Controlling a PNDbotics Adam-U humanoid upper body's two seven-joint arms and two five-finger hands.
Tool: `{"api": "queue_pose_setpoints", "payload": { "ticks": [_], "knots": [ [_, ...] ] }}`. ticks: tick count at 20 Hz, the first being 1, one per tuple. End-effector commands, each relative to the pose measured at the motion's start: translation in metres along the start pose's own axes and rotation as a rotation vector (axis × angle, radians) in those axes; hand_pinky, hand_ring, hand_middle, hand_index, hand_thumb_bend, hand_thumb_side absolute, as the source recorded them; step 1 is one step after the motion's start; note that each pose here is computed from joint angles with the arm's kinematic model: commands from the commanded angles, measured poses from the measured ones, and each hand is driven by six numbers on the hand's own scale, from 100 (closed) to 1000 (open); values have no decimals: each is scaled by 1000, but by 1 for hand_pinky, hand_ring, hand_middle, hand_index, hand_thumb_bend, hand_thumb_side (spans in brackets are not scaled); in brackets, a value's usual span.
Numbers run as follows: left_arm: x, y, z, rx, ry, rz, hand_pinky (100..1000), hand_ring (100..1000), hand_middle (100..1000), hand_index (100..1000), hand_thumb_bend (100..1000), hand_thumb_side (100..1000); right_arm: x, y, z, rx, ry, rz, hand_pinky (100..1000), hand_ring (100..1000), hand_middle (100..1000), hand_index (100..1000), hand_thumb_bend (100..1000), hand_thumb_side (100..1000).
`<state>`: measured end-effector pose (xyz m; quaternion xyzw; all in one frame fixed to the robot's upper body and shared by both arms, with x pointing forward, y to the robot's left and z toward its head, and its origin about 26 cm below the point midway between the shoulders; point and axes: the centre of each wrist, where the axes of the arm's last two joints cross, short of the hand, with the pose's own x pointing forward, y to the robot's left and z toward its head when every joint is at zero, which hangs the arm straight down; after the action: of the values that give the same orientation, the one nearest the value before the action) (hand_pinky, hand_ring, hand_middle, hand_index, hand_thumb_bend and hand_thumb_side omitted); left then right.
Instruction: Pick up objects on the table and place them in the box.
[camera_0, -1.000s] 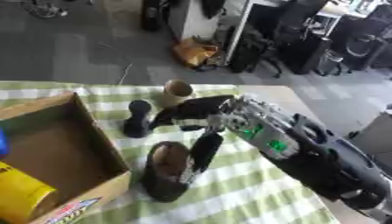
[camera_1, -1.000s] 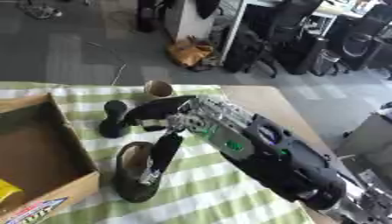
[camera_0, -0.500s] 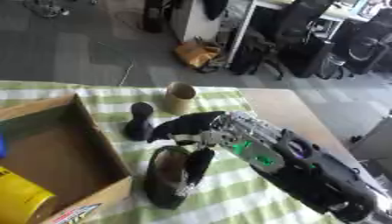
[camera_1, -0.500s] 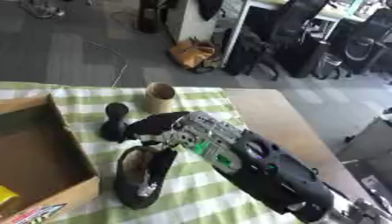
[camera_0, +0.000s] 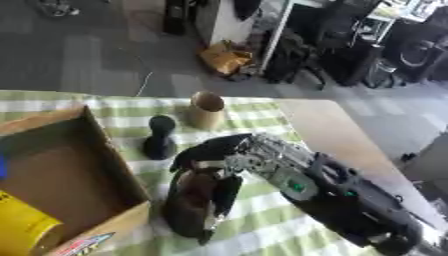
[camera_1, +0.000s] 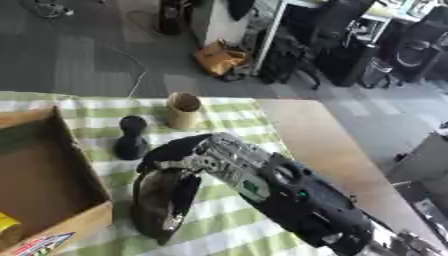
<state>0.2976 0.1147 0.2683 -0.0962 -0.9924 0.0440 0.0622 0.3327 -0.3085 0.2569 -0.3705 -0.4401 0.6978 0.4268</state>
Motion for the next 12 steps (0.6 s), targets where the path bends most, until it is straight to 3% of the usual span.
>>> {"api": "queue_pose_setpoints", "payload": {
  "ticks": [1,8,10,11,12],
  "knots": [
    [4,-1,-7,11,-27,14,921,1000,872,826,245,1000,-4,-3,1,-2,2,6,987,1000,992,1000,1000,566],
    [4,-1,-8,14,-29,19,920,1000,872,824,244,1000,-6,1,-3,2,12,-16,916,1000,955,1000,1000,532],
    [4,-1,-8,14,-28,18,920,1000,872,824,243,1000,-5,-1,-2,-19,15,-7,859,994,931,1000,953,541],
    [4,-1,-8,13,-28,18,920,1000,872,823,243,1000,-4,-2,-1,-33,18,1,778,956,917,972,885,536],
    [4,-1,-9,13,-29,18,920,1000,872,823,243,1000,-3,-2,-1,-49,23,11,778,956,917,972,885,536]
  ]
}}
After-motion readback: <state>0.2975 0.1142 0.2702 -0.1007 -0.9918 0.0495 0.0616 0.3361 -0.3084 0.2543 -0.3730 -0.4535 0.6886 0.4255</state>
